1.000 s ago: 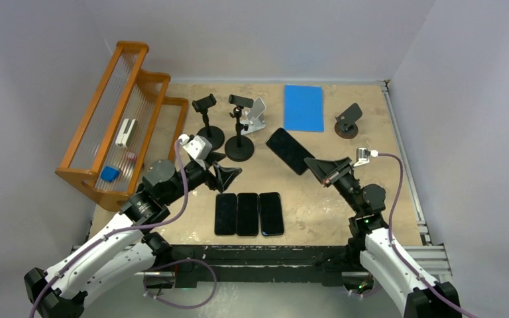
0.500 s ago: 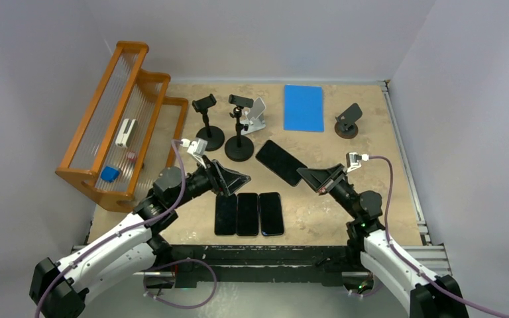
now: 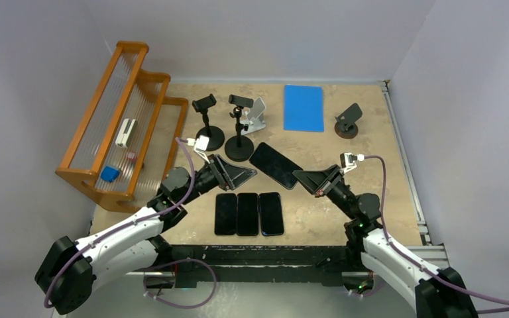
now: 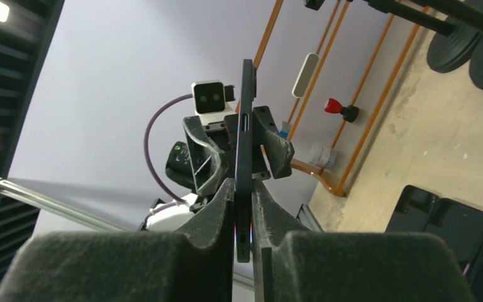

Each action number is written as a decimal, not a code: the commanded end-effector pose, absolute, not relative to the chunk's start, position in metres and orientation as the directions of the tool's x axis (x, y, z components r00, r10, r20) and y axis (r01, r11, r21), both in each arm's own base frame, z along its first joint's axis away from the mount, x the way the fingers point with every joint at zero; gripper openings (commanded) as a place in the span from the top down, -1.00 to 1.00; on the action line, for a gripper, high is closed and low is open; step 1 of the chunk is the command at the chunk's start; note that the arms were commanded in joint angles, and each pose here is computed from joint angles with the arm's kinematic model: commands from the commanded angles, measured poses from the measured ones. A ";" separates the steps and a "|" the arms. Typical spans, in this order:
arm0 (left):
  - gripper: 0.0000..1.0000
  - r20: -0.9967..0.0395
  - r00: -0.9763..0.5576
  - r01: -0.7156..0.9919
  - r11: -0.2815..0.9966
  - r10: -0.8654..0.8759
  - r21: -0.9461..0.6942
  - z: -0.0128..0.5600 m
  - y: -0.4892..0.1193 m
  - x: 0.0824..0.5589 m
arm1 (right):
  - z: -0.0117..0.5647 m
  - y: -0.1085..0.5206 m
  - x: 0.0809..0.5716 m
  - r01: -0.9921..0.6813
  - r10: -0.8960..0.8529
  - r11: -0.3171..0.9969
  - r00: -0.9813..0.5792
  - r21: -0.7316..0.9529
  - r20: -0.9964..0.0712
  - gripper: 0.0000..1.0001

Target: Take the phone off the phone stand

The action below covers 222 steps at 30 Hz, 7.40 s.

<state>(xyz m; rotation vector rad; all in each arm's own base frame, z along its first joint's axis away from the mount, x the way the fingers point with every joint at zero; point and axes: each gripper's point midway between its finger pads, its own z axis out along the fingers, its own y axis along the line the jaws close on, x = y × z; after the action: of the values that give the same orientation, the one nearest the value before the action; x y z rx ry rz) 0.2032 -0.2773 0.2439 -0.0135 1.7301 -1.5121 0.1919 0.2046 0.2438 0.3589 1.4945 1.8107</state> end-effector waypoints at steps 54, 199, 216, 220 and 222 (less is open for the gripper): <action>0.63 -0.507 -0.662 0.546 0.108 -0.553 -0.831 0.278 -0.288 0.201 | 0.300 0.230 0.173 -0.461 0.681 -0.186 -0.697 0.868 -0.224 1.00; 1.00 -0.854 -0.515 0.853 -0.055 0.073 -0.519 0.304 -0.287 0.100 | 0.280 0.298 0.089 -0.810 0.126 -0.187 -0.580 0.555 -0.805 0.58; -0.01 -0.854 -0.518 0.855 0.065 0.047 -0.515 0.300 -0.281 0.111 | 0.298 0.291 0.097 -0.852 0.211 -0.126 -0.524 0.509 -0.825 1.00; -0.23 -0.866 -0.500 0.860 0.128 0.009 -0.495 0.308 -0.273 0.115 | 0.308 0.288 0.110 -0.849 0.270 -0.049 -0.518 0.526 -0.811 1.00; -0.35 -0.874 -0.485 0.856 0.191 -0.023 -0.480 0.312 -0.267 0.122 | 0.307 0.286 0.121 -0.829 0.297 0.021 -0.529 0.559 -0.795 1.00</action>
<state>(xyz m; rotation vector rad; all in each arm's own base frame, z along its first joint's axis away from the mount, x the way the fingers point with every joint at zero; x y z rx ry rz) 0.1100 -0.2769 0.2857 0.8679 1.7475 -1.5199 0.0994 0.2905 0.2717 -0.7122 1.5027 1.7489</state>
